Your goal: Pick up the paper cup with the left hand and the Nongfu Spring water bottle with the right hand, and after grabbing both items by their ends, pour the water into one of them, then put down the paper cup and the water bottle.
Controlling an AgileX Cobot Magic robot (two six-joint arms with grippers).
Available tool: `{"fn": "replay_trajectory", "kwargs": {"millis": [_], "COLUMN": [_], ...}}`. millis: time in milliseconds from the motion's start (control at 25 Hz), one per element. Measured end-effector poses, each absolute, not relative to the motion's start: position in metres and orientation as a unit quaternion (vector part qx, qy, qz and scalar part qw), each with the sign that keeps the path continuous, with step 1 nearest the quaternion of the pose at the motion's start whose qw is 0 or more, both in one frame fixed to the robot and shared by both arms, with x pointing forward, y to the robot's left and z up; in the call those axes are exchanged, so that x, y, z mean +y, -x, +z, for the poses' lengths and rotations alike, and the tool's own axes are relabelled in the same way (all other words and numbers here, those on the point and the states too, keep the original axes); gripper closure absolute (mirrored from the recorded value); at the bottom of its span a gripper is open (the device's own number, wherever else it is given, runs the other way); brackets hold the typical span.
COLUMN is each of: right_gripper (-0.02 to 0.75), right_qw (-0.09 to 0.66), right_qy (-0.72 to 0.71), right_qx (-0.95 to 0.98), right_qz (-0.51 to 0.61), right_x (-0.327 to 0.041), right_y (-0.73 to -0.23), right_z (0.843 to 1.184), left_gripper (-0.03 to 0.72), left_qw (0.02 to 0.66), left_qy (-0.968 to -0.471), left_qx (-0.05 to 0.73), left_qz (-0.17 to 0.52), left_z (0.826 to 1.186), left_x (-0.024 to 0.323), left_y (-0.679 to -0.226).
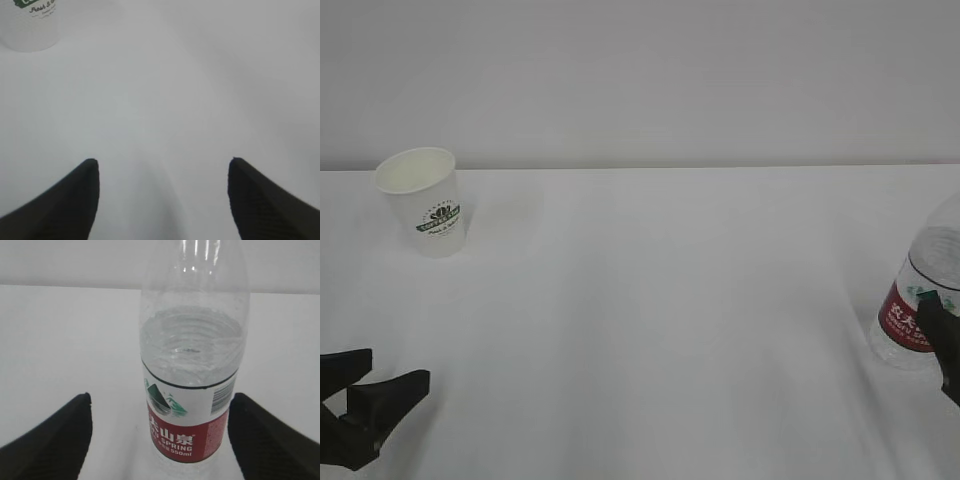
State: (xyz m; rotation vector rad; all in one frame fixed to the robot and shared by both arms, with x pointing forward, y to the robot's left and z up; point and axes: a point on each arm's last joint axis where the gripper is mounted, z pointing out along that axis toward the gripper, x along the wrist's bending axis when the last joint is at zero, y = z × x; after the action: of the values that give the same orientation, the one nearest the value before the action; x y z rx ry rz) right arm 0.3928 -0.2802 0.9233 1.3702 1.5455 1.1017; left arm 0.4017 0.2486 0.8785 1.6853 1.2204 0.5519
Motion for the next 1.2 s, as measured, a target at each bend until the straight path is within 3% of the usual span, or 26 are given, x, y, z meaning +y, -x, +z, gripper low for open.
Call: {"fn": "replay_trajectory", "kwargs": {"millis": [440, 1200], "right_gripper": [0.092, 0.094], "right_qw": [0.387, 0.366], "right_qy": [-0.542, -0.576], "right_qx": [0.61, 0.622], "right_qz": [0.43, 0.384], "right_x": [-0.28, -0.283], "right_y": [-0.393, -0.404], "right_z": [0.922, 0.884], "left_gripper": [0.089, 0.09], "left_qw": [0.474, 0.474], "left_qy": [-0.676, -0.671], "left_qx": [0.517, 0.523], "left_qz": [0.226, 0.226], "left_z": [0.878, 0.878], "left_x": [0.251, 0.251], "left_y": [-0.403, -0.403]}}
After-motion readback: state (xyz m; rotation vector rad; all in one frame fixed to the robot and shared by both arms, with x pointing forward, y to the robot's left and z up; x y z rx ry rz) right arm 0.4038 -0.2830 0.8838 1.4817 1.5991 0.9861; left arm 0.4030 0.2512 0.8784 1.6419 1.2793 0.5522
